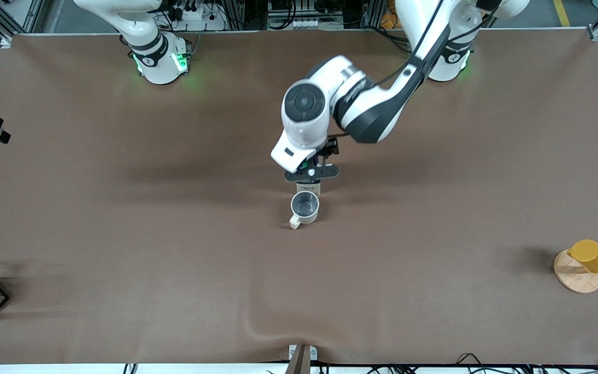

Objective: Place milk next to cup

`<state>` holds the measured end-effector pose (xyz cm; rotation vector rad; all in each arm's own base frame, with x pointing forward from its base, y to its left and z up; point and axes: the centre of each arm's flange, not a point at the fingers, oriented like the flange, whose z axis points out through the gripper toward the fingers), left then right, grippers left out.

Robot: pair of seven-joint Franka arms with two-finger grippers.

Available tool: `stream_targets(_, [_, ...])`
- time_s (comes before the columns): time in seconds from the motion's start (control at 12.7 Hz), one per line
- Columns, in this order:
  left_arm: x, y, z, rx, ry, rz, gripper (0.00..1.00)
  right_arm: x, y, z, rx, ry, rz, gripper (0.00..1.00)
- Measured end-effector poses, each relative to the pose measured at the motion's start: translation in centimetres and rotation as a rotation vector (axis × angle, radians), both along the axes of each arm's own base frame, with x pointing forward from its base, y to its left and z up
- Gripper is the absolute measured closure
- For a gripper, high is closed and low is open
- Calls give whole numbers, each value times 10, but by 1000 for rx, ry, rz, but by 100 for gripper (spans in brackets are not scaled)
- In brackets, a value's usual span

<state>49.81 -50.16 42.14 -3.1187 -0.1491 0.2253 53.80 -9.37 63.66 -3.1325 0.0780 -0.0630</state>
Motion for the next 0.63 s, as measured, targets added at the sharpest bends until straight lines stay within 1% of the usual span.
stream_targets(0.08, [3,10,26,-13,-23,14,0,3,0,1,-1,9,1,0])
stream_targets(0.16, [12,27,51,-28,-49,40,0,6,1,-1,-1,16,2,0])
stream_targets(0.39, [62,117,111,-58,-120,174,0,10,2,-4,-3,22,4,0])
stream_targets(0.47, [76,146,121,-60,-130,196,0,10,2,-4,-3,23,4,0])
stream_targets(0.55, [86,171,125,-52,-126,194,0,10,2,-4,-2,25,4,0])
stream_targets(0.63, [92,196,126,-37,-108,176,0,10,2,-4,-2,26,4,0])
